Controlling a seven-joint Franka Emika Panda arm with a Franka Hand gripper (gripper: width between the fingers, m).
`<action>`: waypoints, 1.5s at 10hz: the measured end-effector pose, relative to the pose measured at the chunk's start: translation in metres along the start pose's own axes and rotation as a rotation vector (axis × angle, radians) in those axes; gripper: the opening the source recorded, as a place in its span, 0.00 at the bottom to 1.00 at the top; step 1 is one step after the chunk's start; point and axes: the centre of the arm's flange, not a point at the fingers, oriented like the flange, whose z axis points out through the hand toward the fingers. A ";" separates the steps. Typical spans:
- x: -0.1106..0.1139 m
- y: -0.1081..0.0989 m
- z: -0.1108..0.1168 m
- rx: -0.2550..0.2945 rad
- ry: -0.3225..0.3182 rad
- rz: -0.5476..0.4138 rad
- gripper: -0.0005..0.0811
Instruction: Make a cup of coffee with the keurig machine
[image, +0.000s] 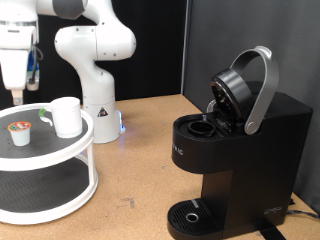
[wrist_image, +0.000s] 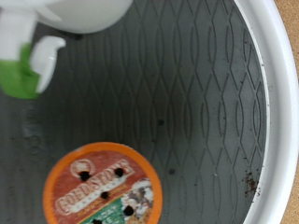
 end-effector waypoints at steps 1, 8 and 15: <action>-0.002 0.002 0.009 0.004 0.006 0.005 0.99; -0.005 0.005 0.052 0.024 0.005 0.005 0.99; -0.003 -0.005 0.071 0.031 0.005 -0.022 0.99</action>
